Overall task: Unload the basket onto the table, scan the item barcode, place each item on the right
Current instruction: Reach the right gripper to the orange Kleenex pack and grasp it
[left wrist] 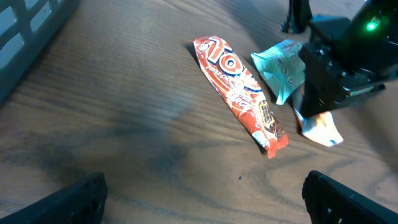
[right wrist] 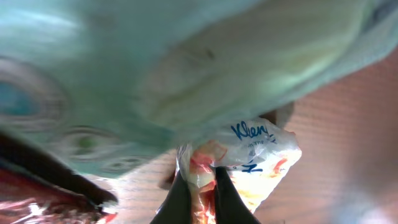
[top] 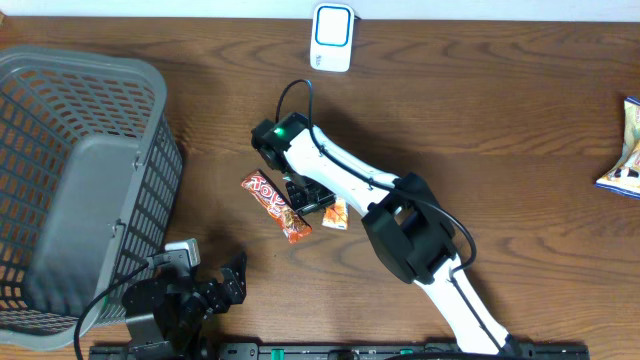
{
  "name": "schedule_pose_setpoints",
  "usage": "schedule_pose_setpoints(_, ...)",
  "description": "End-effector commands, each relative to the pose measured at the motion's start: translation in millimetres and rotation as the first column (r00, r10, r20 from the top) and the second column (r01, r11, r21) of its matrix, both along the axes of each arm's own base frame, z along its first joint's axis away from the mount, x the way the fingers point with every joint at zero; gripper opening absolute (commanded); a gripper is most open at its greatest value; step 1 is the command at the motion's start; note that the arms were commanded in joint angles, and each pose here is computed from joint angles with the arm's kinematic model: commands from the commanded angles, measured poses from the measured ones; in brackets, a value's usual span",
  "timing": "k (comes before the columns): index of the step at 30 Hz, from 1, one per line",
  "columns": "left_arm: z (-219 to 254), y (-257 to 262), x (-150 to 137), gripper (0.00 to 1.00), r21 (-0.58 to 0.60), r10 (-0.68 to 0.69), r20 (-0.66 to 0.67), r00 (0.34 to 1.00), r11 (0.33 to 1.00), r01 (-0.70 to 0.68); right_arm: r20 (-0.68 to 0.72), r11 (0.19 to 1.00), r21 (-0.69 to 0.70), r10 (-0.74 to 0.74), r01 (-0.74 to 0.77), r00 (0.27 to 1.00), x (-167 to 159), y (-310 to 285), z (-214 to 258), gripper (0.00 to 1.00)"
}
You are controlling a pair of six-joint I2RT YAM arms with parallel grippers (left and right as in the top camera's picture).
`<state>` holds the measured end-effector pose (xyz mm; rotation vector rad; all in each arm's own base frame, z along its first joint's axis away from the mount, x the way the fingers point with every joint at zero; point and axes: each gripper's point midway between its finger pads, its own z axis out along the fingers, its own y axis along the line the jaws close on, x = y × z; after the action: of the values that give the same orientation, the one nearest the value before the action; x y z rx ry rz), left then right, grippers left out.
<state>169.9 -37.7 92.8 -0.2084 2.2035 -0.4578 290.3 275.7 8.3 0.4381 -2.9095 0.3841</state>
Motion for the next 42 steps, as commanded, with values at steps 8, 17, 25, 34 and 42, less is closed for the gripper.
schedule_pose_setpoints(8,-1,1,0,0.98,0.002,0.007,-0.004,1.0,1.0,-0.007,-0.306,0.725,-0.176,-0.683,0.666,0.663,-32,-19,9,0.02)
schedule_pose_setpoints(17,-1,1,0,0.98,0.002,0.007,-0.004,1.0,1.0,-0.007,-0.404,0.301,-0.313,-0.9,0.901,0.16,-9,-11,30,0.01)
schedule_pose_setpoints(25,-1,1,0,0.98,0.002,0.007,-0.004,1.0,1.0,-0.007,-0.418,0.174,-0.362,-0.908,0.916,0.008,5,-16,37,0.01)
schedule_pose_setpoints(34,-1,1,0,0.98,0.002,0.007,-0.004,1.0,1.0,-0.007,-0.478,0.24,-0.307,-0.876,0.921,0.069,9,-20,37,0.01)
schedule_pose_setpoints(42,-1,1,0,0.98,0.002,0.007,-0.004,1.0,1.0,-0.007,-0.51,0.287,-0.177,-0.845,0.942,0.161,17,-25,71,0.01)
